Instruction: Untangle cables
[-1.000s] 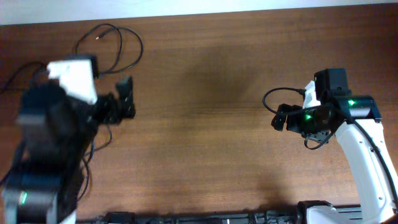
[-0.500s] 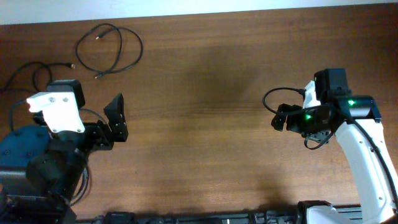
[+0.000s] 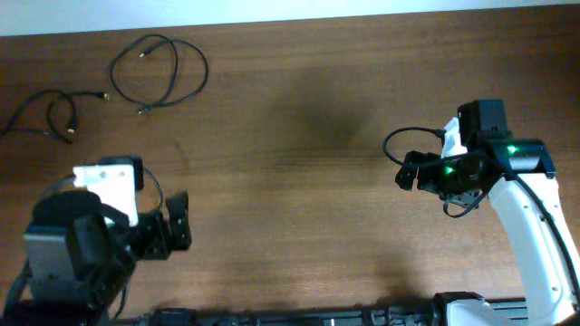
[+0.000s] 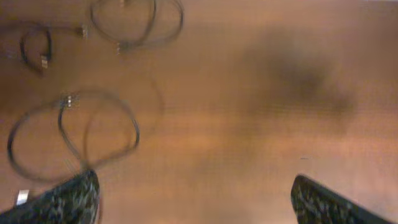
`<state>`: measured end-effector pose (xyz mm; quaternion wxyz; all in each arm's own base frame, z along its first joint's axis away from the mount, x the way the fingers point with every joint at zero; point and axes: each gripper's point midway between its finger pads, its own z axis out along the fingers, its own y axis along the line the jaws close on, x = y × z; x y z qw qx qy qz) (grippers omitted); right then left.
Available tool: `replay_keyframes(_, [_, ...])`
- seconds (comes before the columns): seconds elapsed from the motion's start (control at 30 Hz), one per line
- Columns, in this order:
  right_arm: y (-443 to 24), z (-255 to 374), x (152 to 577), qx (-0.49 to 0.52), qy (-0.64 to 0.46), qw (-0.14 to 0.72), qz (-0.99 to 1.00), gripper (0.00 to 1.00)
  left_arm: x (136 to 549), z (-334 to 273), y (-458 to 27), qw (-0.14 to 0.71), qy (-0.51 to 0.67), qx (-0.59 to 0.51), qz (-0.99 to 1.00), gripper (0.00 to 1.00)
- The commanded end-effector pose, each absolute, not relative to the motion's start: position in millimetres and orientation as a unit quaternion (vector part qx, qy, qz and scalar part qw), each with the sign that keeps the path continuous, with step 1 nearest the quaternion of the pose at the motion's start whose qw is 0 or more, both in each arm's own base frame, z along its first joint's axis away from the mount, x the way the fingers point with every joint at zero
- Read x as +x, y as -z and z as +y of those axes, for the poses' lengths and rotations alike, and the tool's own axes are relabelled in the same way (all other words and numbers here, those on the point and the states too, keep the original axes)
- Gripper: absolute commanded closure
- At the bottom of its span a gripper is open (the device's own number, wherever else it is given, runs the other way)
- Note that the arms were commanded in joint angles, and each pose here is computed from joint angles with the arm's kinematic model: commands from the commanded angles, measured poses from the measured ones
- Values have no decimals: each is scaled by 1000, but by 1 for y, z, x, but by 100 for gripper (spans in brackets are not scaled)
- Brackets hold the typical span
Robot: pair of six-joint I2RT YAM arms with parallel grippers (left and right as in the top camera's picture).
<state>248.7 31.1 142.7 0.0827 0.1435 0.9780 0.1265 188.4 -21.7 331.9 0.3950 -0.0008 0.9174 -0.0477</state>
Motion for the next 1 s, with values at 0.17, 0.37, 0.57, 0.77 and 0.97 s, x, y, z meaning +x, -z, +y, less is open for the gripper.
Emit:
replay_keyframes(0.17, [-141, 29, 248, 142, -125, 80, 979, 1, 75, -8, -336, 472, 49, 5, 880, 1])
replay_keyframes(0.37, [-141, 29, 248, 142, -125, 80, 979, 1, 7, -1, -342, 599, 47, -15, 799, 1])
replay_keyframes(0.57, [-141, 29, 248, 142, -125, 80, 979, 1, -21, 1, -338, 645, 50, -14, 762, 1])
replay_keyframes(0.77, [-141, 29, 248, 142, -125, 80, 979, 1, -33, 1, -336, 662, 52, -14, 748, 1])
replay_keyframes(0.97, [-141, 29, 248, 142, -125, 80, 979, 1, -33, 1, -335, 660, 51, -14, 749, 1])
